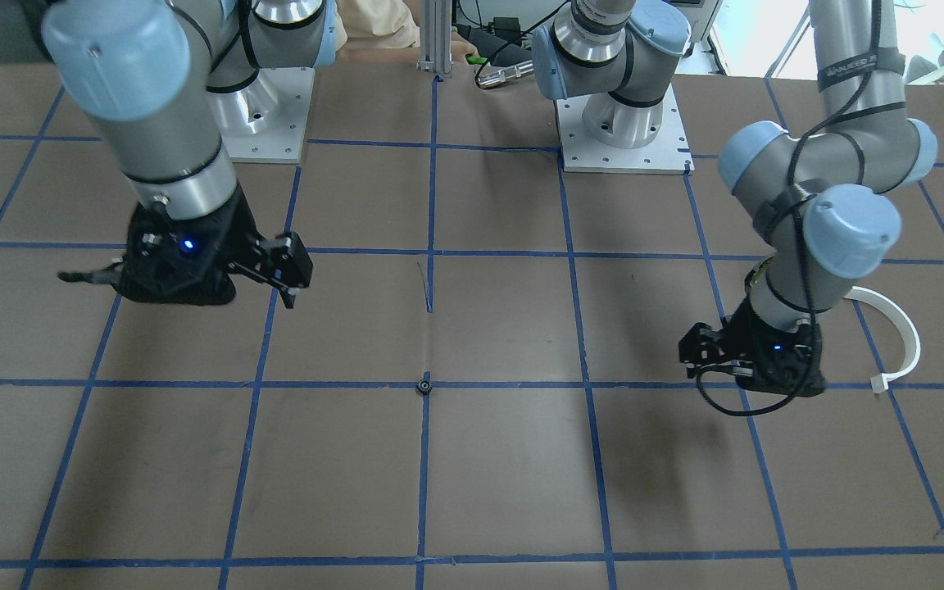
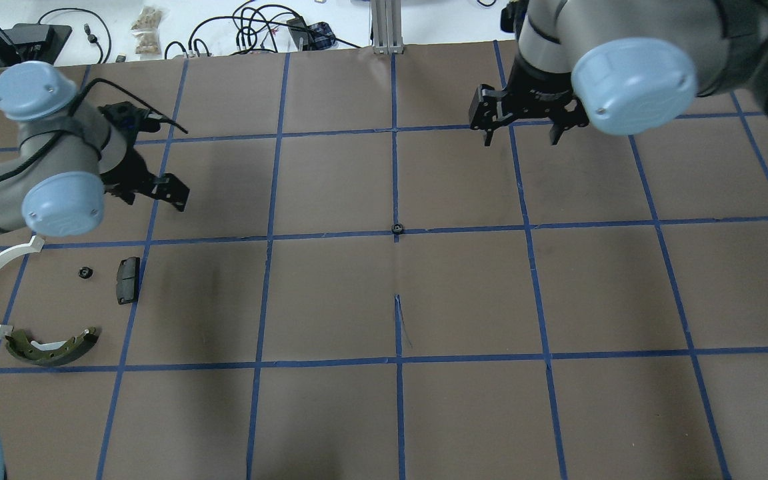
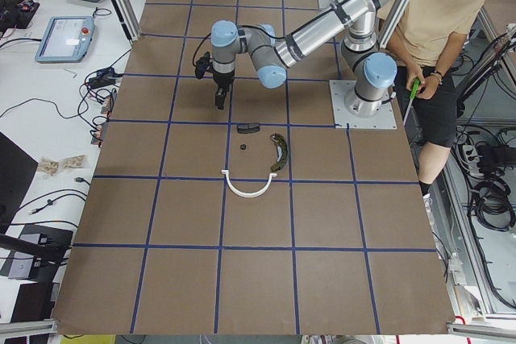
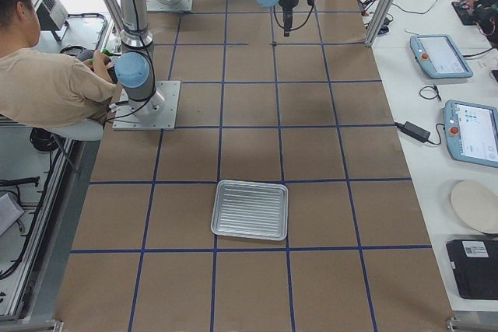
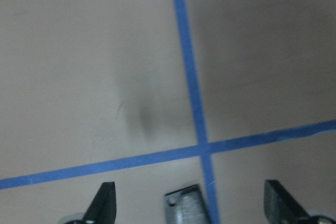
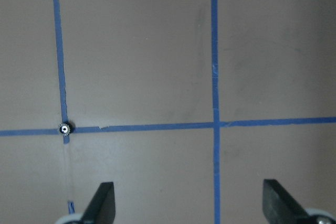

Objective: Place bearing gear from tray to pile

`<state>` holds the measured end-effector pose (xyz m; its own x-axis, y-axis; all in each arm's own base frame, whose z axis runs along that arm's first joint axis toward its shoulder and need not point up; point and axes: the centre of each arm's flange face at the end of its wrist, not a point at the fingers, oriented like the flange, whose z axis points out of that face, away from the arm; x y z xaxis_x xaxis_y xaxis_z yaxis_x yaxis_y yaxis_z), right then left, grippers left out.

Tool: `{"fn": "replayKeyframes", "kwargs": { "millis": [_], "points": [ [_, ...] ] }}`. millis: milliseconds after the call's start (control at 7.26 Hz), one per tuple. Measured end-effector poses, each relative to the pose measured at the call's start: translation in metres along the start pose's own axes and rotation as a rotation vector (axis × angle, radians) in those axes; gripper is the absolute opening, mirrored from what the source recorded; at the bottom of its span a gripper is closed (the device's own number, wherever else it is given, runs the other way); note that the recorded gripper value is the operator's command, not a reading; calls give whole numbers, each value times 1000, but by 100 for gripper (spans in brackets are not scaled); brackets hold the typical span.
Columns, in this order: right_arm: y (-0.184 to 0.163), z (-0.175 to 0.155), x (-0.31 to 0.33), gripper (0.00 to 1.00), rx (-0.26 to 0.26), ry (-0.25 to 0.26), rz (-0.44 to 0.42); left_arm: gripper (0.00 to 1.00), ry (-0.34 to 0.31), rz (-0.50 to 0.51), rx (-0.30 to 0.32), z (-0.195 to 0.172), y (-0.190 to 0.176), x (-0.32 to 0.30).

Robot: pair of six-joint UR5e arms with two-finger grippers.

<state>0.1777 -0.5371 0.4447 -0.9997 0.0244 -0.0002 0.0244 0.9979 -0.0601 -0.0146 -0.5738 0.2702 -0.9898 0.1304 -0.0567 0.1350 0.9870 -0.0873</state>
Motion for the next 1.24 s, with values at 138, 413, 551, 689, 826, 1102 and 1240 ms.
{"fn": "replayKeyframes", "kwargs": {
  "millis": [138, 413, 551, 689, 826, 1102, 1240],
  "points": [
    [23, -31, 9, 100, -4, 2, -4, 100, 15, -46, 13, -7, -14, 56],
    [38, -54, 15, 100, 3, 4, -6, 100, 111, -149, 30, -13, -30, 153],
    [38, -59, 16, 100, 11, 3, -5, 100, 153, -194, 19, -12, -31, 204],
    [37, -62, 16, 100, 19, 3, -3, 100, 165, -219, -3, -5, -27, 250],
    [34, -71, 18, 100, 36, 3, 1, 100, 144, -232, -22, 6, -19, 286],
    [26, -79, 19, 100, 50, 0, 12, 100, 29, -268, -30, 33, 0, 334],
    [24, -77, 18, 100, 47, 1, 15, 100, -6, -277, -26, 44, 3, 349]
  ]
}}
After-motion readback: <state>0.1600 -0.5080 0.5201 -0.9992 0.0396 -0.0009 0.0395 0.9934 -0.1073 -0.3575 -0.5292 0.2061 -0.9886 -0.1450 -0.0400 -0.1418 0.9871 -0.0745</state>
